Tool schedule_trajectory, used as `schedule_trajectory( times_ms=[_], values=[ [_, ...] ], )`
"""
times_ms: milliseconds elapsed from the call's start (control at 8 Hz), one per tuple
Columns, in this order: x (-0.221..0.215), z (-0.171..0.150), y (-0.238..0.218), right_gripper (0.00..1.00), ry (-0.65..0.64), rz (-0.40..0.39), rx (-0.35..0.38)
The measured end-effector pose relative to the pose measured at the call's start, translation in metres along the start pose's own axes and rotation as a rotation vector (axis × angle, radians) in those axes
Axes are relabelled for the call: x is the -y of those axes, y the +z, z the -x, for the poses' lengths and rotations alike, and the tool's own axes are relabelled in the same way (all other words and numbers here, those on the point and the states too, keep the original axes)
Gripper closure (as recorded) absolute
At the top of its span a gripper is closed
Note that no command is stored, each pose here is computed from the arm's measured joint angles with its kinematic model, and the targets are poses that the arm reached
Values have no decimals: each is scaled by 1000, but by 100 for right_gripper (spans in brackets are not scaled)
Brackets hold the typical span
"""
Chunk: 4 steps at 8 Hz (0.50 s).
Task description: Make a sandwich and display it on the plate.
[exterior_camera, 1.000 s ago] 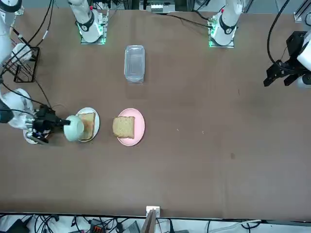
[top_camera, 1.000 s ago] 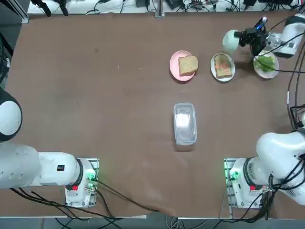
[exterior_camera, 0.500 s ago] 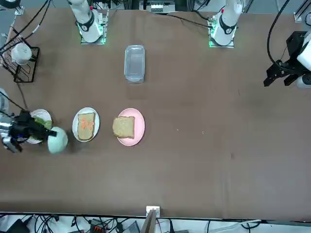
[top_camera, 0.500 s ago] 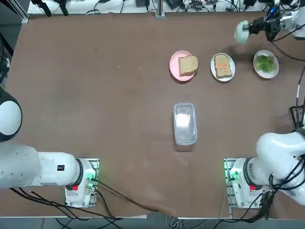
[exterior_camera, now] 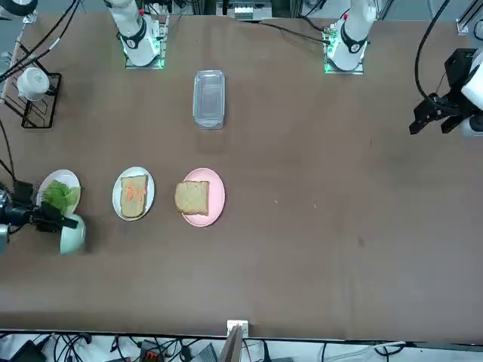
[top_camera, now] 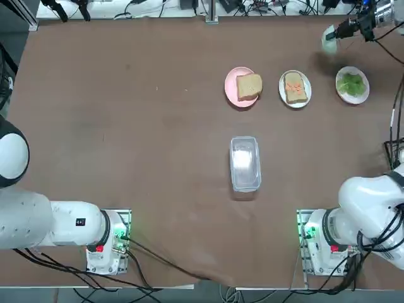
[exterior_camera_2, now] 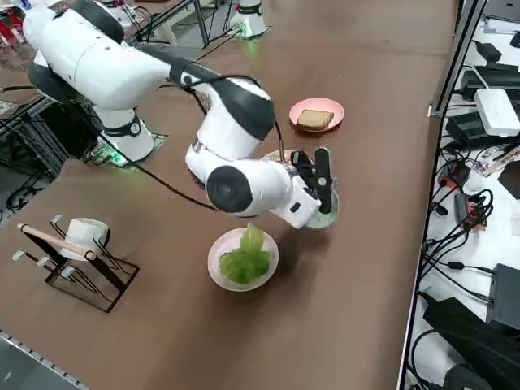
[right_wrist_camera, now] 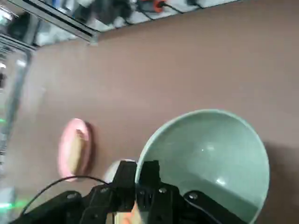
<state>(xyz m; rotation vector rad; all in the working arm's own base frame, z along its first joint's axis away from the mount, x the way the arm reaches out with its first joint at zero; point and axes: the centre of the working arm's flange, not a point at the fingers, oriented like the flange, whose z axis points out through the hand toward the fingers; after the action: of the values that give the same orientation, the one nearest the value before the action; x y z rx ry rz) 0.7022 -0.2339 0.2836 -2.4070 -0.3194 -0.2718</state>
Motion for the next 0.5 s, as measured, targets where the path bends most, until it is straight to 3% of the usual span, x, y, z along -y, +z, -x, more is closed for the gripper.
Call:
schedule_trajectory(
  times_ms=[500],
  values=[
    [-11, -17, -18, 95, -150, 507, 218]
  ],
)
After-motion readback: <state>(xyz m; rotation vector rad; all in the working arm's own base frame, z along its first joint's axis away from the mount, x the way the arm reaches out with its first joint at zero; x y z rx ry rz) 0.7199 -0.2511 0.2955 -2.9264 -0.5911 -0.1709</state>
